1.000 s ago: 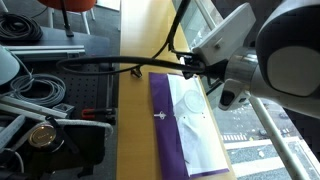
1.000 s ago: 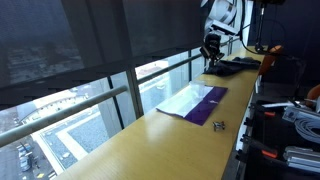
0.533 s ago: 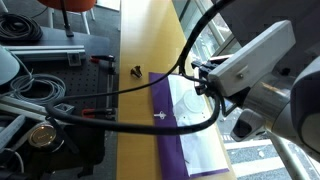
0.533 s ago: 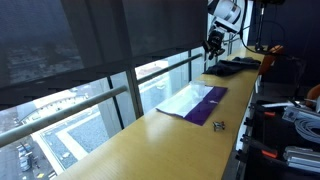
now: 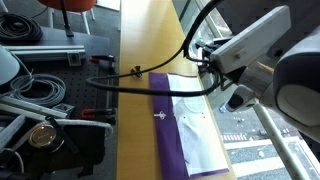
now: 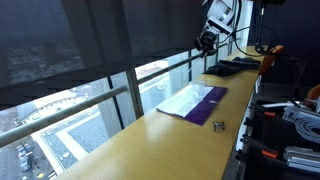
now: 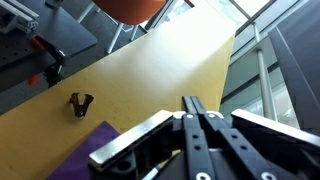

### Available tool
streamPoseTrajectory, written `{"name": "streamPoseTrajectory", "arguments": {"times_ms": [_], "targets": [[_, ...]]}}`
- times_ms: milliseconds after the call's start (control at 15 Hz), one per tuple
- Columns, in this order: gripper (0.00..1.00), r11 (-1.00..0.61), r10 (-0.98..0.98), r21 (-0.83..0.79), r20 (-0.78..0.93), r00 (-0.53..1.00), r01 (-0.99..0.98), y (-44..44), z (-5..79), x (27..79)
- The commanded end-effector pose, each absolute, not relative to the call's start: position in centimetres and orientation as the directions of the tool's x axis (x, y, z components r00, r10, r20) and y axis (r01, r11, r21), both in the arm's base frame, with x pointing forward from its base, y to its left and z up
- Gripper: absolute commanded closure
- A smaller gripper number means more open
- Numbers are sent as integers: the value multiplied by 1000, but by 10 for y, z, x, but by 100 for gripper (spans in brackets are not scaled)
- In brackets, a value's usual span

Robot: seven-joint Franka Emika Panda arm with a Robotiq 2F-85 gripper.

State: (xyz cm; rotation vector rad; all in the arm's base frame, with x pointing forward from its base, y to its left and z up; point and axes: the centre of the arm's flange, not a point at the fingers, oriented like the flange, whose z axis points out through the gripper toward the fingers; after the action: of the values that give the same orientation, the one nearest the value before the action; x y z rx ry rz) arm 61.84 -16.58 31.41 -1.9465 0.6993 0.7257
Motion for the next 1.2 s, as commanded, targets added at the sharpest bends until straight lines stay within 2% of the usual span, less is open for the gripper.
{"name": "streamPoseTrajectory", "arguments": {"times_ms": [0, 600, 1133], "targets": [[100, -407, -157, -547, -747, 646, -732, -137, 322, 619], [100, -421, -161, -523, -761, 629, -741, -134, 341, 575], [100, -357, -125, -504, -809, 575, -787, -184, 331, 557]]}}
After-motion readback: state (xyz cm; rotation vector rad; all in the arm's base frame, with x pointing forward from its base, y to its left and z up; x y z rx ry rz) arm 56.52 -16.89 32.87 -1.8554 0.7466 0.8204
